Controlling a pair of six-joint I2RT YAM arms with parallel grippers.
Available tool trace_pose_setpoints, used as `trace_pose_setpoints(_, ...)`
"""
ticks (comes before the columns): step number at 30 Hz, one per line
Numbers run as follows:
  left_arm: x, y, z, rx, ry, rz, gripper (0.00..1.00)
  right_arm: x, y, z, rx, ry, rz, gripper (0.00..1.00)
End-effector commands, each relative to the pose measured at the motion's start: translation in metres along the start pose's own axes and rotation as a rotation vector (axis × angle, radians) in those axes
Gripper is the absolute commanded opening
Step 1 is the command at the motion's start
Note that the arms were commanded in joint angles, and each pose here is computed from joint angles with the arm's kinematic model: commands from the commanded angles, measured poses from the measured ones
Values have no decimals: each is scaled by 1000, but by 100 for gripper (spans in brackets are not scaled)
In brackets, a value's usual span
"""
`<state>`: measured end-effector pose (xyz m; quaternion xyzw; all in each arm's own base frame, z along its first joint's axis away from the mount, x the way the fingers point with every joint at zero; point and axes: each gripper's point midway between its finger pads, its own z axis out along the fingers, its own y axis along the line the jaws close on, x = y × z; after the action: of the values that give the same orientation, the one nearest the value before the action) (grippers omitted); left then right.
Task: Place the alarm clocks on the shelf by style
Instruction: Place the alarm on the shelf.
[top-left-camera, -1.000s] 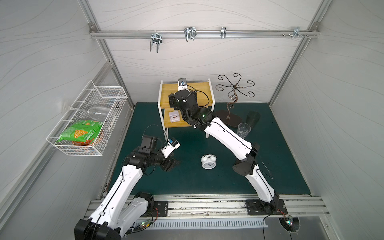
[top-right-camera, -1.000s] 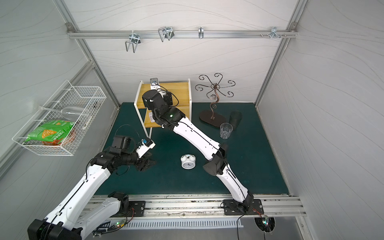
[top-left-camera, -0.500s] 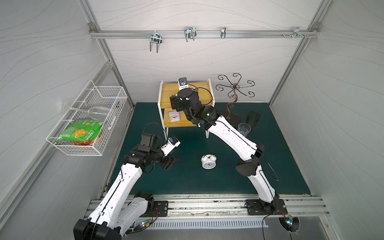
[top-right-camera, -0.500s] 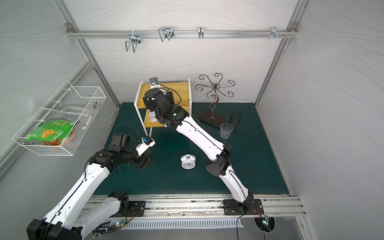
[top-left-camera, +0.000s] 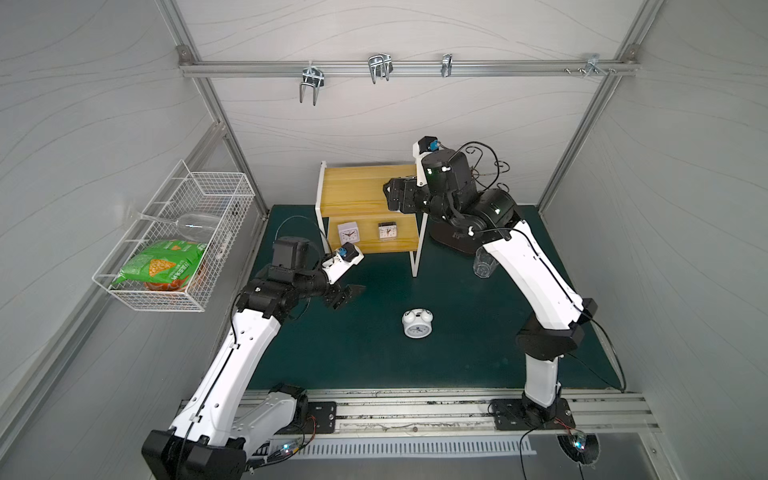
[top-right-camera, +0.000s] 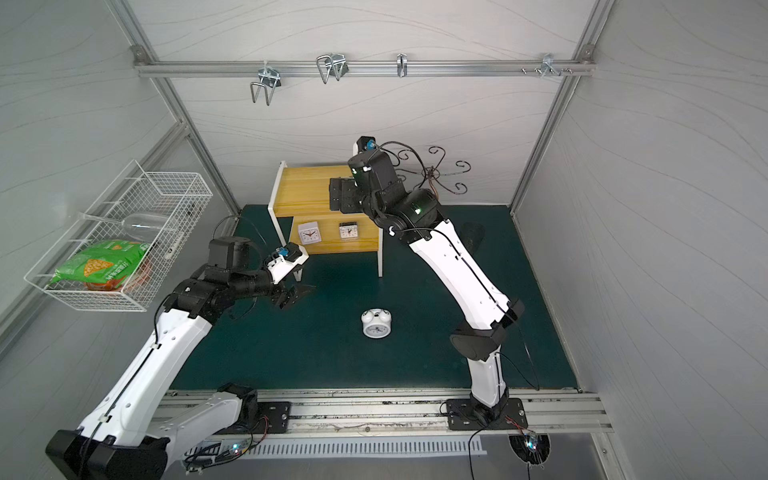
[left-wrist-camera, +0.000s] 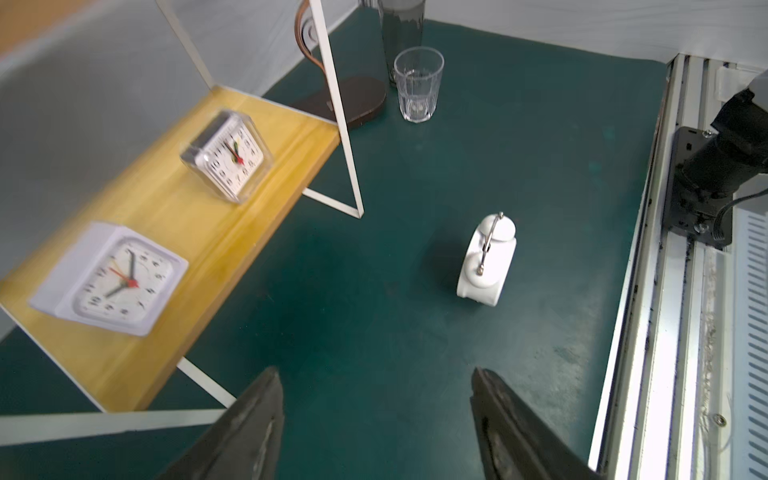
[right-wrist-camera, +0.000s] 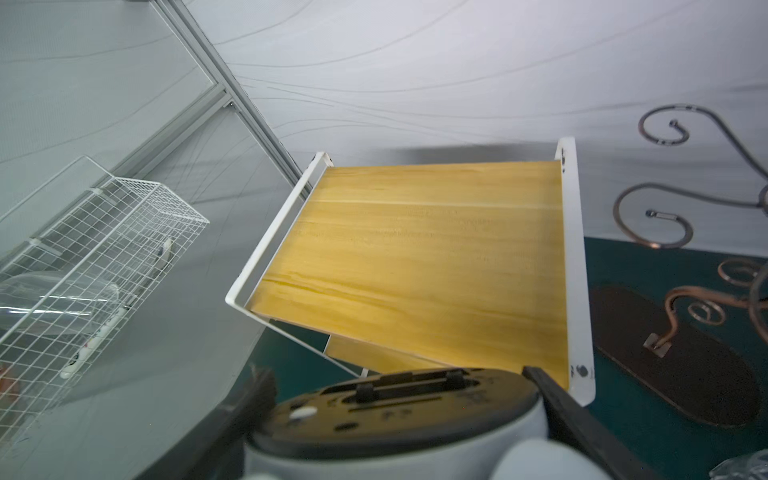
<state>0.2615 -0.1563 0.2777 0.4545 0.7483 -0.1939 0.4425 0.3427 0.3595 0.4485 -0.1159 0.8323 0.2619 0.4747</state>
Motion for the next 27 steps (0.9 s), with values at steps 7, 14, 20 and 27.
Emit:
trace_pose_setpoints(7, -65, -6, -10, 62, -180, 61, 81, 52, 19, -3, -158, 249, 213, 59)
trace_pose_setpoints(14, -68, -12, -1, 81, -168, 78, 85, 72, 24, 3, -186, 306, 325, 59)
trace_pose_setpoints(20, -72, -7, 2, 64, -178, 45, 85, 87, 39, 0, -208, 323, 339, 60)
trace_pose_setpoints(27, -74, -5, 4, 50, -180, 36, 81, 94, 50, -4, -225, 323, 340, 60)
